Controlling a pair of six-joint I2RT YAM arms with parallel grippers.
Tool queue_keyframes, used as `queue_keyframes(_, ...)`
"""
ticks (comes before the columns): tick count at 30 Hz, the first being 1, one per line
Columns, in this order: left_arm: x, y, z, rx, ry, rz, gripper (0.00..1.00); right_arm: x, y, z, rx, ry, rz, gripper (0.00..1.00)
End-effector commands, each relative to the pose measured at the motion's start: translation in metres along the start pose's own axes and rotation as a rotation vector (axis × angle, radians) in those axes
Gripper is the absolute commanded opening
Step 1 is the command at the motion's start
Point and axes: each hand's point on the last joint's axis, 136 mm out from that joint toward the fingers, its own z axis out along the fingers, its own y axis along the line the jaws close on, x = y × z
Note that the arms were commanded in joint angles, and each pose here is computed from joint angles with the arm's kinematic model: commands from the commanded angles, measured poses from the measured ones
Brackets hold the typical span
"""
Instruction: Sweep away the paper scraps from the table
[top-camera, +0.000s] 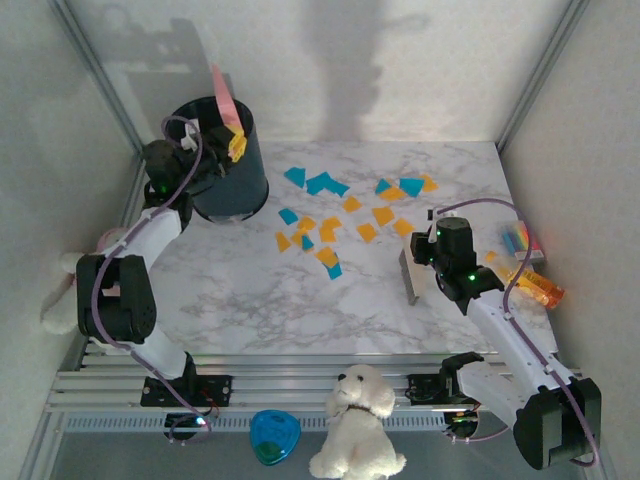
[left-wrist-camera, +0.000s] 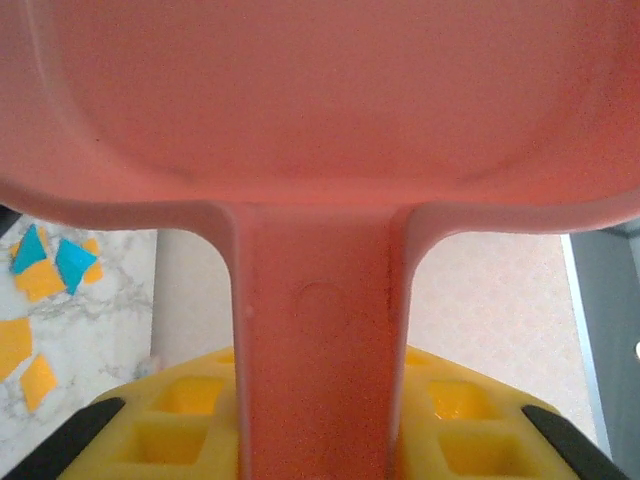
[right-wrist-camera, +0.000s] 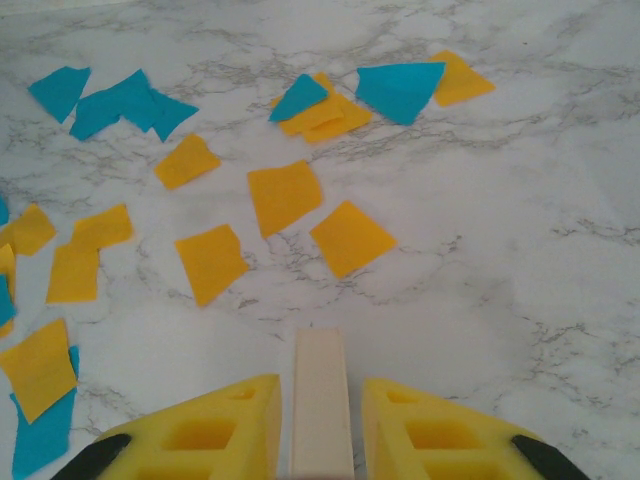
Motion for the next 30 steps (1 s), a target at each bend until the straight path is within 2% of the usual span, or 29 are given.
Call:
queue_keyframes(1,-0.001,-0.028,-0.006,-0.025,-0.022,0.169,0.00,-0.002,0.002,-0.001,-0.003,-0.002,-0.022,0.00)
queue_keyframes(12,0.005,-0.012,-0.003,-0.259,0.022,0.385,0.00,-0.002,0.003,0.000,-0.005,0.001,-0.020,0.00)
queue_keyframes(20,0.033,0.002,0.006,-0.448,0.144,0.639,0.00,-0.002,0.003,0.001,-0.009,-0.002,-0.012,0.00)
queue_keyframes(30,0.069,0.020,0.008,-0.680,0.236,0.967,0.00,0.000,0.004,0.001,-0.015,-0.002,-0.006,0.00)
